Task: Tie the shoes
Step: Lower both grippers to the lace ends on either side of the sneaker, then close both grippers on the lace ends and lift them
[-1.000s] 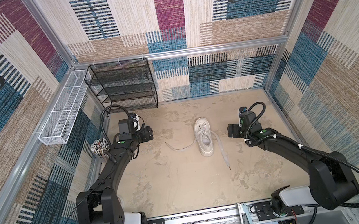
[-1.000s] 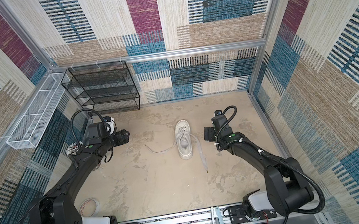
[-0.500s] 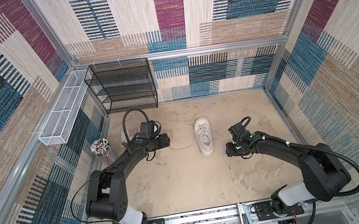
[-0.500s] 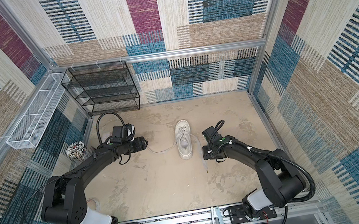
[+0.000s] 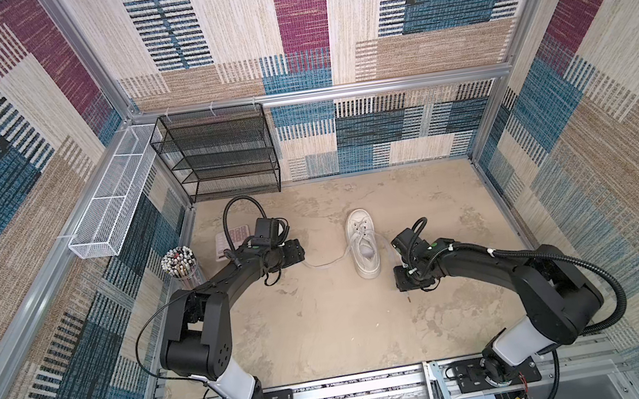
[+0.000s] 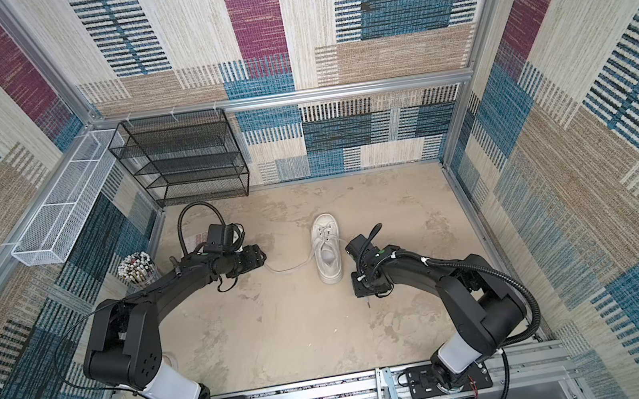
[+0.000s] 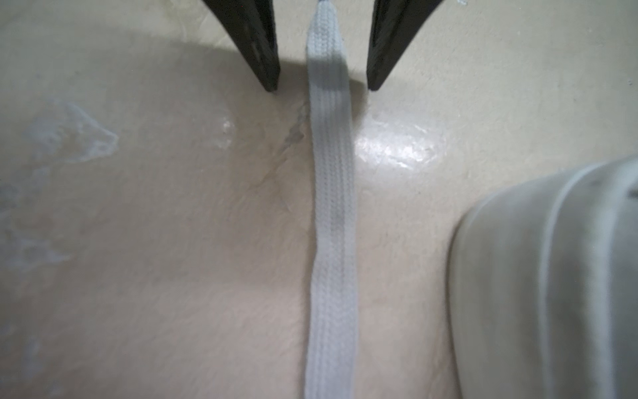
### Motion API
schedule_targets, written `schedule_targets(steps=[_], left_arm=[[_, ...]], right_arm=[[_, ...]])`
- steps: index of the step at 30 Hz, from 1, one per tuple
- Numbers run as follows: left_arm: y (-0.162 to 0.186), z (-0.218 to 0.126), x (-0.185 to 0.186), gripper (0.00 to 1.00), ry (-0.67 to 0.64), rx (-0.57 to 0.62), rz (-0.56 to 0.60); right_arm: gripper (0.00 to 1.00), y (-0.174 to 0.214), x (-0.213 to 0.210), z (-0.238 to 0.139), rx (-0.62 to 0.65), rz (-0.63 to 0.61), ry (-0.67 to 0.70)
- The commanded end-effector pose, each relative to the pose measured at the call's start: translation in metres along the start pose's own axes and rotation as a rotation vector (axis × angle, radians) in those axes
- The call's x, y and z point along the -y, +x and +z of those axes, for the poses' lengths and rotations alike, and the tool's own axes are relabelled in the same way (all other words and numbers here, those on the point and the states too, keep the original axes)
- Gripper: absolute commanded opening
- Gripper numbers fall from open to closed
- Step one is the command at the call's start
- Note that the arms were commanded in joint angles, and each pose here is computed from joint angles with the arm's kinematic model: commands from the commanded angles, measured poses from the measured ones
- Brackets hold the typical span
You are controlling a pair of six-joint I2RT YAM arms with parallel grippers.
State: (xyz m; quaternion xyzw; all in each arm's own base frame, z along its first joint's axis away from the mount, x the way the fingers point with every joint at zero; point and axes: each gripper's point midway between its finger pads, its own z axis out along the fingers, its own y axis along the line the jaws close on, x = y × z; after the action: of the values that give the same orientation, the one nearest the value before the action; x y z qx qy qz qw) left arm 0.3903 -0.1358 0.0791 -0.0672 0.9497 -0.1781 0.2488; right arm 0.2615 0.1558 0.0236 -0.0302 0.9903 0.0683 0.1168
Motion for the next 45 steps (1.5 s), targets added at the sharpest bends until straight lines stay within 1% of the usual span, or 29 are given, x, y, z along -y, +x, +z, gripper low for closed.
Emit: schedule_targets(steps=[1,2,5,11,14,18,24,26,28,29,32,35,38,43,45], left_arm=[[-0.005,0.002,0.004,0.71,0.016,0.009,-0.022],[-0.004,0.004,0.004,0.71,0.016,0.006,-0.024],[-0.003,0.007,0.003,0.7,0.004,0.001,-0.025],[0.002,0.018,0.003,0.68,-0.005,-0.025,-0.03],[0.004,0.025,0.006,0.67,-0.016,-0.034,-0.015],[0.007,0.037,0.007,0.62,-0.034,-0.051,0.001],[0.014,0.05,0.008,0.56,-0.074,-0.075,0.035],[0.016,0.054,0.009,0.53,-0.093,-0.085,0.062],[0.018,0.057,0.01,0.4,-0.114,-0.09,0.087],[0.019,0.059,0.011,0.37,-0.125,-0.093,0.098],[0.021,0.062,0.011,0.22,-0.144,-0.102,0.118],[0.02,0.061,0.012,0.01,-0.15,-0.102,0.138],[0.013,0.053,0.015,0.0,-0.146,-0.082,0.154],[-0.003,0.035,0.024,0.0,-0.132,-0.024,0.174],[-0.008,0.027,0.029,0.0,-0.118,-0.005,0.18]], right_arm=[[0.4,0.003,0.002,0.004,-0.019,0.009,0.031],[0.39,0.004,0.002,0.005,-0.023,0.008,0.035],[0.32,0.007,0.003,0.009,-0.037,0.004,0.053],[0.14,0.006,0.013,0.009,-0.031,0.0,0.123],[0.05,-0.003,0.012,0.002,0.01,0.001,0.123],[0.01,-0.017,0.01,-0.013,0.088,0.007,0.115],[0.0,-0.034,0.016,-0.039,0.203,0.012,0.138],[0.0,-0.04,0.015,-0.048,0.239,0.011,0.132],[0.0,-0.045,0.012,-0.055,0.264,0.01,0.115],[0.0,-0.047,0.011,-0.06,0.279,0.013,0.108],[0.0,-0.056,0.006,-0.075,0.319,0.008,0.086],[0.0,-0.067,0.002,-0.092,0.367,0.012,0.063],[0.0,-0.076,0.002,-0.106,0.405,0.028,0.049],[0.0,-0.092,0.012,-0.12,0.446,0.019,0.094],[0.0,-0.103,0.011,-0.128,0.471,0.011,0.092]])
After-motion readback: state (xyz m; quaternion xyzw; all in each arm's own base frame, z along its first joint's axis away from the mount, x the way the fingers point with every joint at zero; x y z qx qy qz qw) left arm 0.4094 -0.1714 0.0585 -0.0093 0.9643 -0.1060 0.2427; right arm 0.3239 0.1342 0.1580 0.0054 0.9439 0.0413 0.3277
